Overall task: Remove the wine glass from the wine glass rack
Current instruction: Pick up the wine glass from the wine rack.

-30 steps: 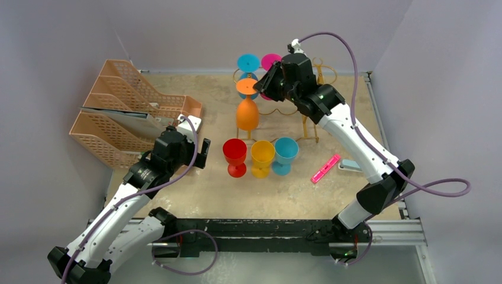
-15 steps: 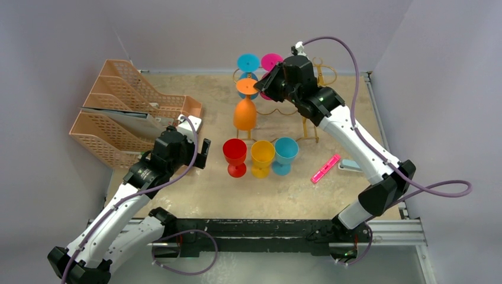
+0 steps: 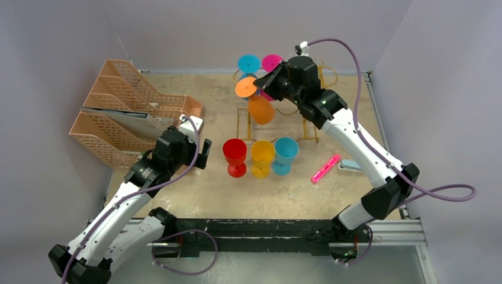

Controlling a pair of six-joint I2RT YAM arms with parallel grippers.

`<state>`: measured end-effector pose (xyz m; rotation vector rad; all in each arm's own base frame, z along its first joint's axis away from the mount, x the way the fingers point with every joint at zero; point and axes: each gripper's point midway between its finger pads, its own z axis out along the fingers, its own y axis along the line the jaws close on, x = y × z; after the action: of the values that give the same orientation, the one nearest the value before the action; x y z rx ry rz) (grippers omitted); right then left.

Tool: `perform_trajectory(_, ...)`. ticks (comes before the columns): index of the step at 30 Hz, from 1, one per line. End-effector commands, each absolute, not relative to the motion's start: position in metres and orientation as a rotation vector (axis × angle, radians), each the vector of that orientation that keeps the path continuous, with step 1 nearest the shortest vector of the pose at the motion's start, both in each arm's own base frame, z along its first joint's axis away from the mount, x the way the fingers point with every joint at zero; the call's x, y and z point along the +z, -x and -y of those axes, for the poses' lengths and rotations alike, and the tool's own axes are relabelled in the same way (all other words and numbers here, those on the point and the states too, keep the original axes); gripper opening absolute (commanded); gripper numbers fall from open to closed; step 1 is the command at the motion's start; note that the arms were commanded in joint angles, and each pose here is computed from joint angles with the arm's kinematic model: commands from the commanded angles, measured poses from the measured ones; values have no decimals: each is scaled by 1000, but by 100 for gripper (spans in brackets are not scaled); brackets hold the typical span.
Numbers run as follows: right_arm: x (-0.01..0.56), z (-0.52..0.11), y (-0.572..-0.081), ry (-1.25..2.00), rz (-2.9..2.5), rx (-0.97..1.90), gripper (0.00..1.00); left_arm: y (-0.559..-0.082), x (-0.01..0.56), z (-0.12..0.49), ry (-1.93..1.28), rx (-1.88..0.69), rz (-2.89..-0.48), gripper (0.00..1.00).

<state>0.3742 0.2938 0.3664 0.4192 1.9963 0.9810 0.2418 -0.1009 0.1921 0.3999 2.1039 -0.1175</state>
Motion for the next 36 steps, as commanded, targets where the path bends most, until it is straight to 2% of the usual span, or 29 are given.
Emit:
perform_trajectory(1, 377, -290, -370, -448, -1952, 1026, 0, -248, 208, 103, -408, -120, -2058, 90)
perform_trajectory(25, 377, -288, -373, -540, -1920, 1081, 0, -247, 209, 105, -412, -134, -2054, 89)
perform_trajectory(30, 368, -288, -371, -519, -1953, 1059, 13, -247, 209, 104, -410, -130, -2056, 89)
perform_trajectory(36, 364, -298, -373, -495, -1984, 1087, 16, -247, 207, 104, -410, -125, -2062, 89)
